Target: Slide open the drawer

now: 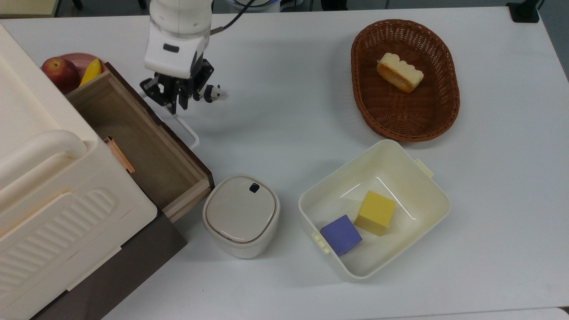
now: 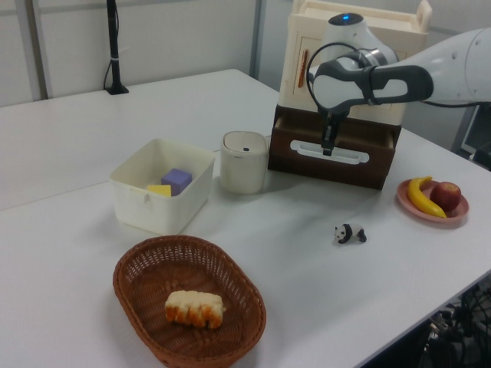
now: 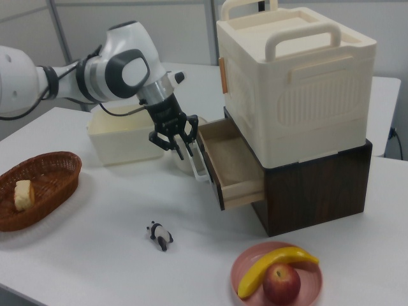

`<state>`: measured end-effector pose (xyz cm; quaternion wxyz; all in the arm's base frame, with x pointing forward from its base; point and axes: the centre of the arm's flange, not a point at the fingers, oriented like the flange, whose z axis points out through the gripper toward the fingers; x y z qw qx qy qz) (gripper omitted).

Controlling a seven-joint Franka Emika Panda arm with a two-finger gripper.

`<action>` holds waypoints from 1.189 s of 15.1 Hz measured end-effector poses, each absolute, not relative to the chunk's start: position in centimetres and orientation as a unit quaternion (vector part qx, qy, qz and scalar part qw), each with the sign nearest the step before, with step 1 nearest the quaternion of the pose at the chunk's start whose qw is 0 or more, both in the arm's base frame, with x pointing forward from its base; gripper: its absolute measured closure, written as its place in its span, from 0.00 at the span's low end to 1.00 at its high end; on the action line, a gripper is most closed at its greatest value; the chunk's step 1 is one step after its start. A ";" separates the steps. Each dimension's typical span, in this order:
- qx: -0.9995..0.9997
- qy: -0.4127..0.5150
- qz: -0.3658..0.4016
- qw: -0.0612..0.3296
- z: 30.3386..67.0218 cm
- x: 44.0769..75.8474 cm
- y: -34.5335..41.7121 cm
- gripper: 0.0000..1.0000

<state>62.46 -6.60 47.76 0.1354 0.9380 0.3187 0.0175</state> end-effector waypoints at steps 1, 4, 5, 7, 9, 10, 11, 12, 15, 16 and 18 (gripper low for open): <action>0.943 0.304 0.017 0.134 48.5 62.1 -6.4 0.71; 0.968 0.218 0.023 0.124 51.4 61.1 -2.2 0.44; 0.973 0.195 0.025 0.122 51.8 60.8 -0.7 0.34; 0.980 0.159 0.029 0.118 52.3 60.4 2.1 0.15; 0.986 0.125 0.026 0.108 52.5 59.9 4.0 0.00; 0.990 0.104 0.024 0.095 52.7 59.6 5.4 0.00; 0.992 0.089 0.025 0.090 53.0 59.4 6.1 0.00; 0.993 0.076 0.025 0.088 53.5 59.3 6.5 0.00; 0.995 0.057 0.025 0.081 55.2 58.7 6.6 0.00; 0.995 0.052 0.027 0.078 55.7 58.5 6.4 0.00; 0.997 0.038 0.030 0.057 56.7 58.2 6.0 0.00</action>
